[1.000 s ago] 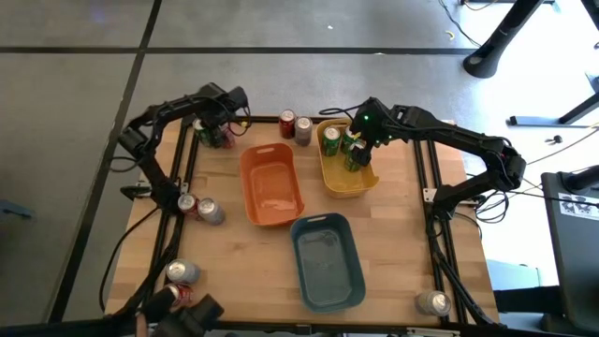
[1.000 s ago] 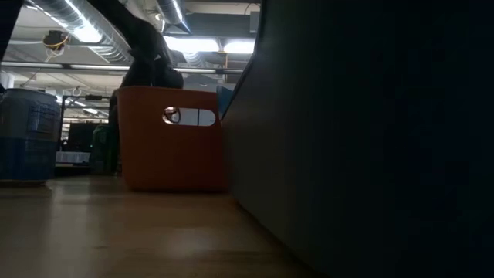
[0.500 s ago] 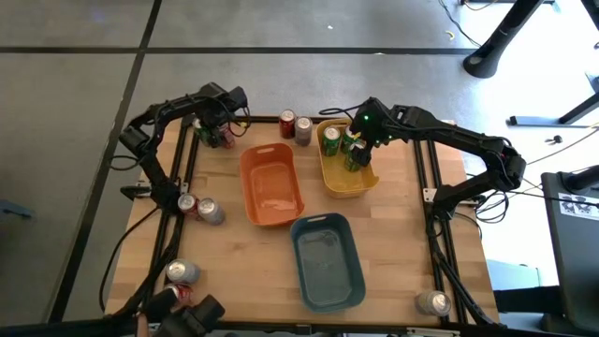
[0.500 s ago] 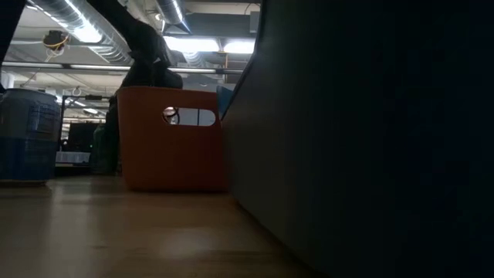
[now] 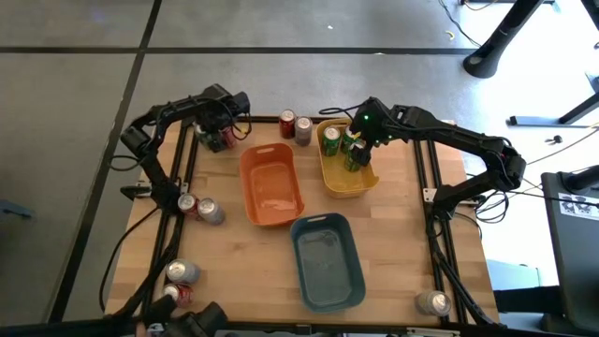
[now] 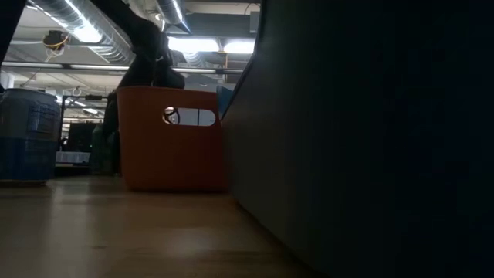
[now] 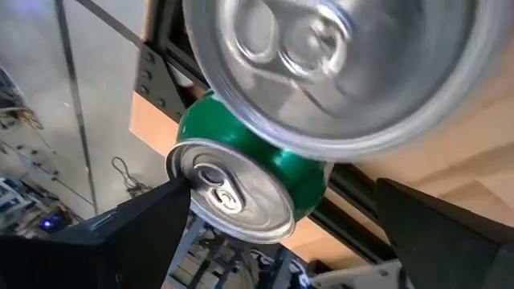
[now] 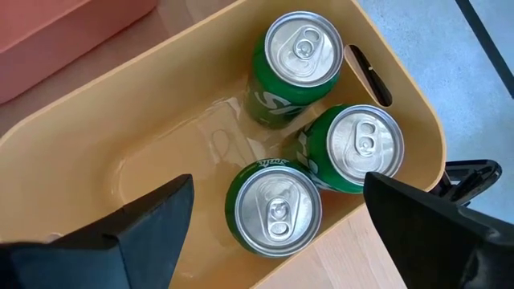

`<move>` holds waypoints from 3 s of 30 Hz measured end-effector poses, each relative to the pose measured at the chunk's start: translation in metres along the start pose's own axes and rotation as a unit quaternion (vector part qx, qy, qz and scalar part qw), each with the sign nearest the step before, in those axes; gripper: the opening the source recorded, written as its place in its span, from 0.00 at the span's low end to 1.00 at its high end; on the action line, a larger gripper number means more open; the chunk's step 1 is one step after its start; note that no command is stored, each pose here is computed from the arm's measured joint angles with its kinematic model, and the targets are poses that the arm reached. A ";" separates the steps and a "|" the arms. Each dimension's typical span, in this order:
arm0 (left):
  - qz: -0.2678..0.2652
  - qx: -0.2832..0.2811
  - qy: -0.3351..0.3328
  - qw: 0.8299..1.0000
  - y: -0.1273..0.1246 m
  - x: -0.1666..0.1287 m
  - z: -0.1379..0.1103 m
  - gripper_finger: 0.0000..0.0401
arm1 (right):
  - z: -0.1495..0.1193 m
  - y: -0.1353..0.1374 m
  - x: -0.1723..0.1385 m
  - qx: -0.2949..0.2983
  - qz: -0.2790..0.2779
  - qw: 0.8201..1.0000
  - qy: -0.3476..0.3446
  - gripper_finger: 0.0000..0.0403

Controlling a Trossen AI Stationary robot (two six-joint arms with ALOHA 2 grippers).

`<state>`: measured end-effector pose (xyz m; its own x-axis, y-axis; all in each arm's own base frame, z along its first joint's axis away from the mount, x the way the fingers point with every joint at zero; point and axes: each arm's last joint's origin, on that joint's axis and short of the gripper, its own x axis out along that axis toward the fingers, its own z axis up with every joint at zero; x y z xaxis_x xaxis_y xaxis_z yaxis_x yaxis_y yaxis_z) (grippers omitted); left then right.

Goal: Sort soda cans
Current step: Put the green soda can into the yellow bin

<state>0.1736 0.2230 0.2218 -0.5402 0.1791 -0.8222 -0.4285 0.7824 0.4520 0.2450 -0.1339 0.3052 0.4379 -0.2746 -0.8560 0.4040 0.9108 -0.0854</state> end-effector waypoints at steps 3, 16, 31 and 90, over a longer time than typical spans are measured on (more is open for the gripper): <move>-0.002 -0.015 -0.010 1.000 0.002 -0.004 -0.001 0.95 | 0.000 0.000 0.000 0.000 0.000 1.000 -0.001 0.90; 0.006 -0.076 -0.027 0.997 0.017 -0.002 0.001 0.95 | 0.000 0.000 0.000 -0.001 0.000 1.000 -0.001 0.90; -0.042 -0.022 -0.016 0.999 0.012 0.012 0.003 0.95 | 0.000 0.000 0.000 -0.001 0.000 1.000 -0.001 0.90; -0.038 -0.057 -0.117 0.991 -0.007 -0.091 -0.051 0.75 | -0.025 0.002 -0.066 0.060 0.014 0.996 -0.058 0.90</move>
<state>0.1896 0.1706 0.3109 -0.3266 0.2650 -0.9072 -0.5476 0.7293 0.4102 0.1967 -0.1066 0.3493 0.5381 -0.2902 -0.7914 0.4809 0.8768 0.0054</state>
